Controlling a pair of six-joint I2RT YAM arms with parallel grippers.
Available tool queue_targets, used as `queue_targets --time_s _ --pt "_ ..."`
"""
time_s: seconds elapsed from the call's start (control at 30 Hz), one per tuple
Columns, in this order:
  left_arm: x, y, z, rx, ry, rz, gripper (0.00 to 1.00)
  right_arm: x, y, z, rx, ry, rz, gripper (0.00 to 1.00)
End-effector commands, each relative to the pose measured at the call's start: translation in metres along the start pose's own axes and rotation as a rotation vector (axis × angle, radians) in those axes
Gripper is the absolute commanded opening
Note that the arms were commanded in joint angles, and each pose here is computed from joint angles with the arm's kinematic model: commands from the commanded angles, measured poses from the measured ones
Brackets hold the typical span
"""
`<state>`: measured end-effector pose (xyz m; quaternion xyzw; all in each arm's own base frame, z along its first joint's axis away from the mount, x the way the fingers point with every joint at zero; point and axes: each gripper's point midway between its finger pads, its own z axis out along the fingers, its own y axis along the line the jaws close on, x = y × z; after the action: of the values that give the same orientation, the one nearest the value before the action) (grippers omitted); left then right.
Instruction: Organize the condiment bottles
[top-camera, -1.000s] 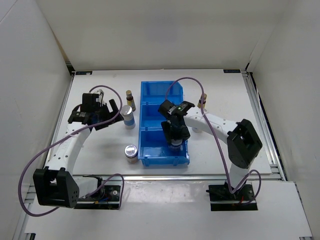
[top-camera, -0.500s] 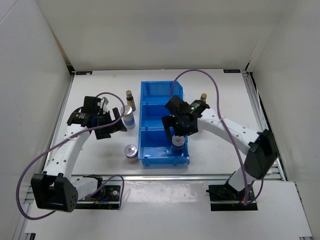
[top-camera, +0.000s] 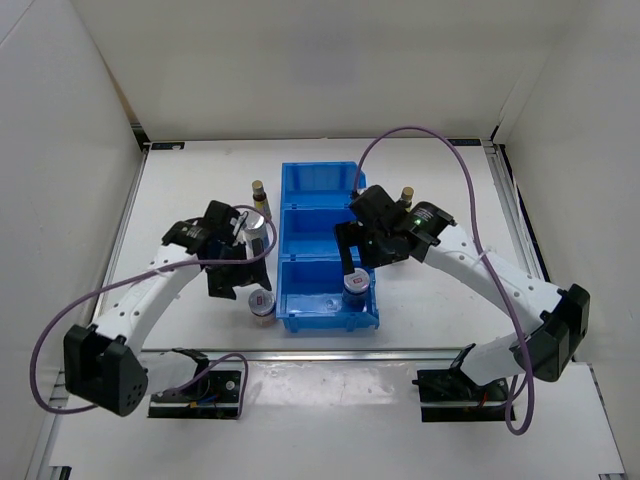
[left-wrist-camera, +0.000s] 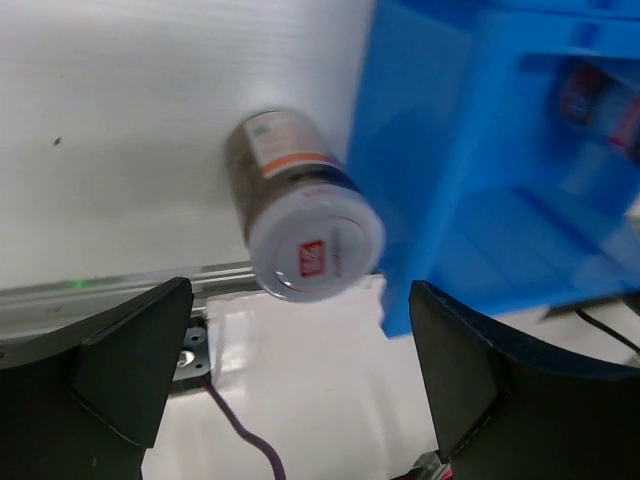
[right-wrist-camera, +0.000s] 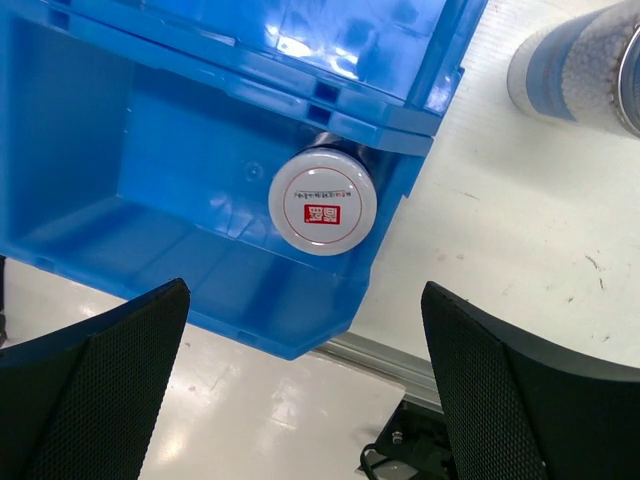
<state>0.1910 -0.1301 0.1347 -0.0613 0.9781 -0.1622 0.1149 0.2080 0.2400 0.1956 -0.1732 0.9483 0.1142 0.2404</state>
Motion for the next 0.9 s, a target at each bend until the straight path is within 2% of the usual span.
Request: queue_targets --time_s 0.0,0.3,0.5,0.87 --pt "-0.004 0.017 0.005 -0.158 0.0 -0.054 1.0 0.004 -0.006 -0.004 0.02 -0.004 -0.002 1.0" --pt "0.001 0.027 0.037 -0.27 0.083 -0.083 1.0 0.005 -0.008 -0.004 0.028 -0.008 -0.002 1.0" --pt "-0.013 0.006 0.038 -0.251 0.036 -0.049 1.0 0.007 -0.011 -0.002 0.04 -0.004 -0.012 1.0" --pt "-0.019 0.006 0.041 -0.272 0.031 -0.048 1.0 0.014 -0.018 0.004 0.07 0.014 -0.026 1.0"
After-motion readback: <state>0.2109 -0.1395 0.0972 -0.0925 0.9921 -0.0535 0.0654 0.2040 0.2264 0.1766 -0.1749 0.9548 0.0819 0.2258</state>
